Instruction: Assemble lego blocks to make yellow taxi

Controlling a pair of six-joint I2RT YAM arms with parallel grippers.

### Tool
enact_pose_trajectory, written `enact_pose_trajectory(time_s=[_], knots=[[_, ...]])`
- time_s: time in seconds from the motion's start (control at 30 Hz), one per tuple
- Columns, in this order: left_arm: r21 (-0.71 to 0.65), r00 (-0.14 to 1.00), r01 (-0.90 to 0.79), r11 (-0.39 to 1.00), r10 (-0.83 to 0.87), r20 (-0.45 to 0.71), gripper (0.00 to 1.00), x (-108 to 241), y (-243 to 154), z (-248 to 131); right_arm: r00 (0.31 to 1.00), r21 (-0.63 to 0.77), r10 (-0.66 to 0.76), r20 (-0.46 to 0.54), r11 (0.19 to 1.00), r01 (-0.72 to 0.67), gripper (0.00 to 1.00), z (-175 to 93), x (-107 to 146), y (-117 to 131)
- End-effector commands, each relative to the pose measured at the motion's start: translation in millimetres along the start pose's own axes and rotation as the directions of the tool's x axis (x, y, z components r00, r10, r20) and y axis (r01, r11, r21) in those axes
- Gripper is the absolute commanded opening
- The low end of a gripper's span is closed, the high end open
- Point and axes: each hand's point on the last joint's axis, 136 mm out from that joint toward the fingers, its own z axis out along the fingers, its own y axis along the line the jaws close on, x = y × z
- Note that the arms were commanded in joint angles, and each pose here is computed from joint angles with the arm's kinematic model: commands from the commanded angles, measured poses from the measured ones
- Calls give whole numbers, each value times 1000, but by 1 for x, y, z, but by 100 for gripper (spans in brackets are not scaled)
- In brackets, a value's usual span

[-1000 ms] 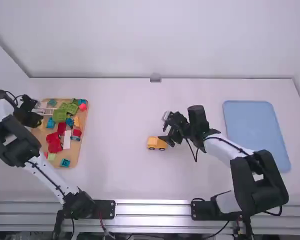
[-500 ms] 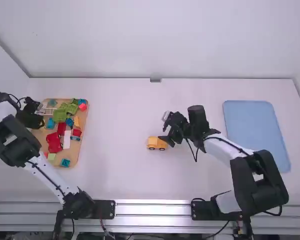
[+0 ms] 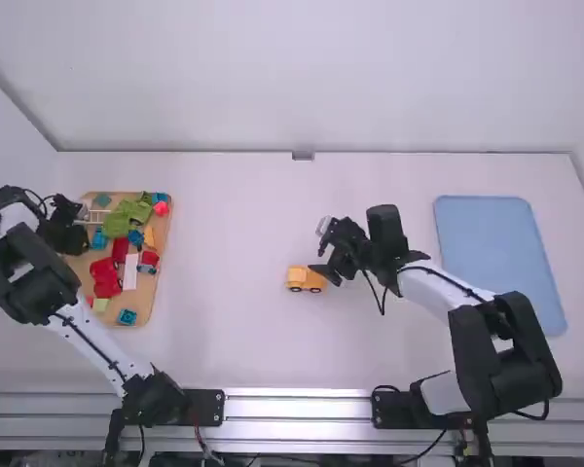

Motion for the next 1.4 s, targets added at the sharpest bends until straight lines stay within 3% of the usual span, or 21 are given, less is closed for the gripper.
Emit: enact_pose_trajectory(time_s=[0.0,0.53,0.6,0.9,1.17,1.37], knots=[[18,1000,-4,1000,5,-21,52,7,-9,12,1000,5,-17,22,1000,17,98,-3,-10,-1],[17,998,63,998,-63,14,30,2,-9,13,1000,5,-18,21,1000,18,98,-3,-10,-1],[9,996,89,996,-89,22,23,0,-8,6,1000,5,-18,21,1000,18,98,-3,-10,-1],[-22,988,96,995,-92,126,16,-27,-8,-67,999,19,10,44,1000,-11,98,-3,-16,-5],[47,945,-104,993,83,316,11,-65,-63,-158,974,76,141,179,985,-157,98,-9,-47,-28],[-147,919,-216,965,252,304,6,-90,-119,-193,925,115,249,288,950,-291,98,-25,-62,-56]])
